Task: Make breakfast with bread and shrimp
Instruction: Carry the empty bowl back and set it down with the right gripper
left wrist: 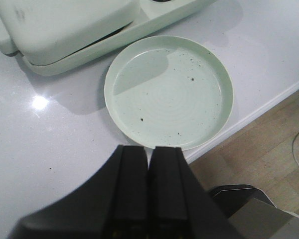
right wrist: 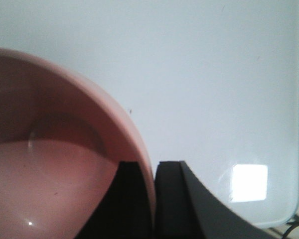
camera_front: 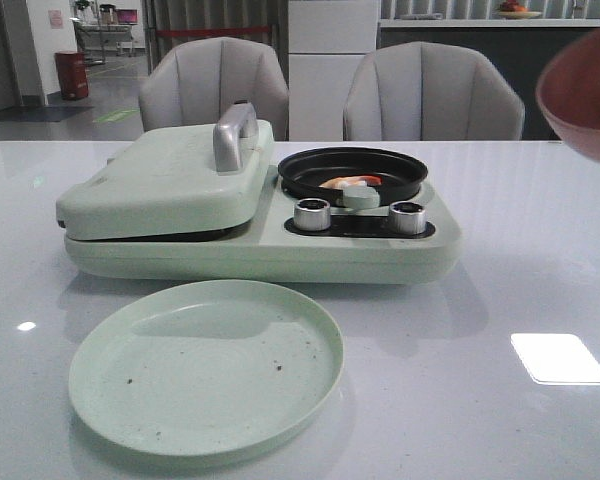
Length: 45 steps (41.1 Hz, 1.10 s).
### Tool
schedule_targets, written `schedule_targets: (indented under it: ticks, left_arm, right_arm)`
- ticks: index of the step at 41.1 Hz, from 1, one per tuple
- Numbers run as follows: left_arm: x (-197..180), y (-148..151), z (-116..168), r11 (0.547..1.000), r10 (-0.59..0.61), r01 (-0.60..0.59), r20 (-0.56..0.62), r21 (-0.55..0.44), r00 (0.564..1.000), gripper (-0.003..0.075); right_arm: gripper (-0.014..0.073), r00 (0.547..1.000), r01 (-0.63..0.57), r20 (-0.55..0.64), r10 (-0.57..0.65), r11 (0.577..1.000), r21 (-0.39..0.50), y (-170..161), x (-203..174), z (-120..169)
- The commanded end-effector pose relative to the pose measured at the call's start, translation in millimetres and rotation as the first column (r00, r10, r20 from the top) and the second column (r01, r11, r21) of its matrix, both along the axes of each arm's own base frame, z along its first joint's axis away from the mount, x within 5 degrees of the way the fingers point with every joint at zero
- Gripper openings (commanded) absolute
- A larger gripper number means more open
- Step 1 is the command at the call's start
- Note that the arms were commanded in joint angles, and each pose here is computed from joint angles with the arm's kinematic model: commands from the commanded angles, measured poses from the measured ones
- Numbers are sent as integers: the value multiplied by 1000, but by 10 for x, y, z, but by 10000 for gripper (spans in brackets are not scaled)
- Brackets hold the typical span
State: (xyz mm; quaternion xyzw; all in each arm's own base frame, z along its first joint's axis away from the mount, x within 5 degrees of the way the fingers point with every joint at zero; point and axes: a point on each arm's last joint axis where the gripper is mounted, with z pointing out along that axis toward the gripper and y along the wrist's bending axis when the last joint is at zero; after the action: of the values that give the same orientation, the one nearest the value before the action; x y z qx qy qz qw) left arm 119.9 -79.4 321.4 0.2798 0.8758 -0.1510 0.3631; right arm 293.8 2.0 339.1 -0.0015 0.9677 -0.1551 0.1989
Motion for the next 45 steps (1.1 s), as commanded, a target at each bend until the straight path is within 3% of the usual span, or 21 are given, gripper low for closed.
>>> schedule_targets:
  ticks: [1, 12, 21, 33, 38, 45]
  left_arm:
    - [15, -27, 135, 998, 12, -7, 64, -67, 998, 99]
    - [15, -27, 135, 998, 12, -7, 64, -67, 998, 99]
    - [15, -27, 135, 998, 12, -7, 64, -67, 998, 99]
    - [15, -28, 135, 998, 12, -7, 64, -68, 998, 99]
    - [15, -28, 135, 998, 12, -7, 64, -68, 998, 99]
    - [14, -29, 136, 998, 12, -7, 63, -70, 998, 99]
  right_arm:
    - [43, 999, 5, 46, -9, 996, 90, -223, -122, -50]
    - [43, 989, 107, 53, -136, 922, 373, -545, -150, -739]
    - [43, 983, 143, 45, -178, 894, 424, -569, 15, -1083]
    - [62, 983, 175, -23, -182, 890, 422, -602, 133, -1384]
    - [169, 983, 181, -41, -181, 889, 420, -605, 144, -1437]
    - [415, 984, 170, -24, -176, 895, 412, -615, 159, -1396]
